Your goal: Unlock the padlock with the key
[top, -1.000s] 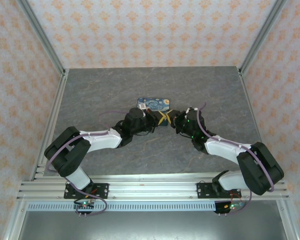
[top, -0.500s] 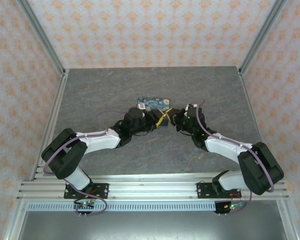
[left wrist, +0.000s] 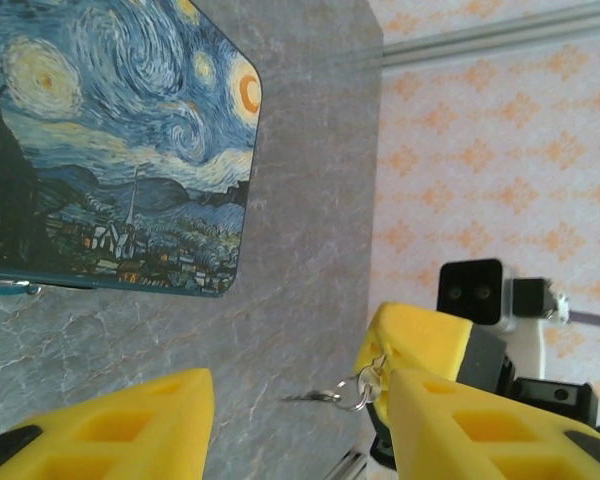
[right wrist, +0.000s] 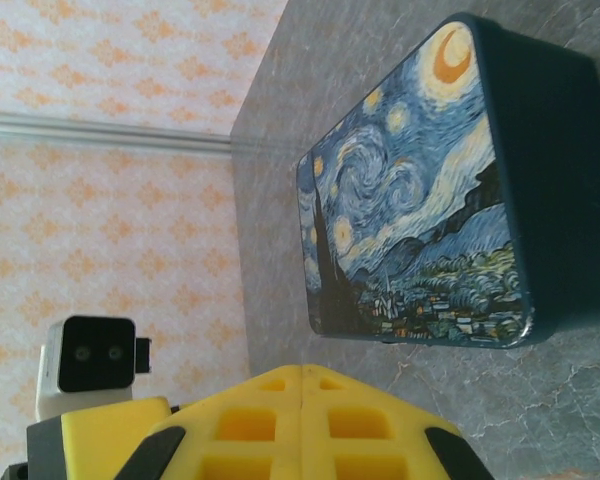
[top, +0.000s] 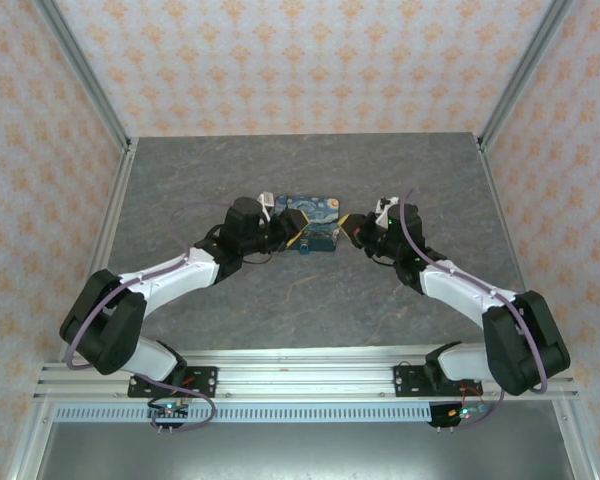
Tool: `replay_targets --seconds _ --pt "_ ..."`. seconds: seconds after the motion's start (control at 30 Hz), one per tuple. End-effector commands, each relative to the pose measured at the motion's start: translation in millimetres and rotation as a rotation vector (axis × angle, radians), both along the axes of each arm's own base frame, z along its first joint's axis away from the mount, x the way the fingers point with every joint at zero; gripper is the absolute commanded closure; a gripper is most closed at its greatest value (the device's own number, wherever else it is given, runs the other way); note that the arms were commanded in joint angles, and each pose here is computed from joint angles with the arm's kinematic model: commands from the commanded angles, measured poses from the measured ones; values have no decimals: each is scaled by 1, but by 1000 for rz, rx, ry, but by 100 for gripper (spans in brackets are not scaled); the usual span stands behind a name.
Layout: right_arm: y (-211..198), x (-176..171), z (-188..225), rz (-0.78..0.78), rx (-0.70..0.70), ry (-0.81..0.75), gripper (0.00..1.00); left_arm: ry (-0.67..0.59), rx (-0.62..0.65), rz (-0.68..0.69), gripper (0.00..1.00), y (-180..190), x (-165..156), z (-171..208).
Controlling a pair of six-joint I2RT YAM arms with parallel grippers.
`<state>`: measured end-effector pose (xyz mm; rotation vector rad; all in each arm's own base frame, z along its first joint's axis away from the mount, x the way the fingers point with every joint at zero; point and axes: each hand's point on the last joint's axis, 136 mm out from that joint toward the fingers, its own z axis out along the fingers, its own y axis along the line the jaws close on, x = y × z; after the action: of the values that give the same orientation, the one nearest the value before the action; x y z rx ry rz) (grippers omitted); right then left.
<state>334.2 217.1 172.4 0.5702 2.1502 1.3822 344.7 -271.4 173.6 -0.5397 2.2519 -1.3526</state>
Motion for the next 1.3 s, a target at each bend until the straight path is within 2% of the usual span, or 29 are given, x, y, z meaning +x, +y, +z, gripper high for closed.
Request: replay_targets --seconds 0.0,0.17,0.43,0.67,0.97,1.27 --pt "4 0 18 35 11 -49 100 13 -7 -83 50 -8 -10 7" --pt "5 3 22 8 58 -47 100 132 -201 -8 44 -20 -8 10" --pt "21 3 37 -1 77 -68 100 328 -417 131 36 -34 -4 8" --pt "38 3 48 0 97 -92 100 413 -487 217 33 -37 -3 -2" --pt "49 4 42 3 120 -78 100 422 -582 252 33 -43 7 -2" --pt "54 -3 40 19 132 -66 100 417 -623 291 39 -42 15 -9"
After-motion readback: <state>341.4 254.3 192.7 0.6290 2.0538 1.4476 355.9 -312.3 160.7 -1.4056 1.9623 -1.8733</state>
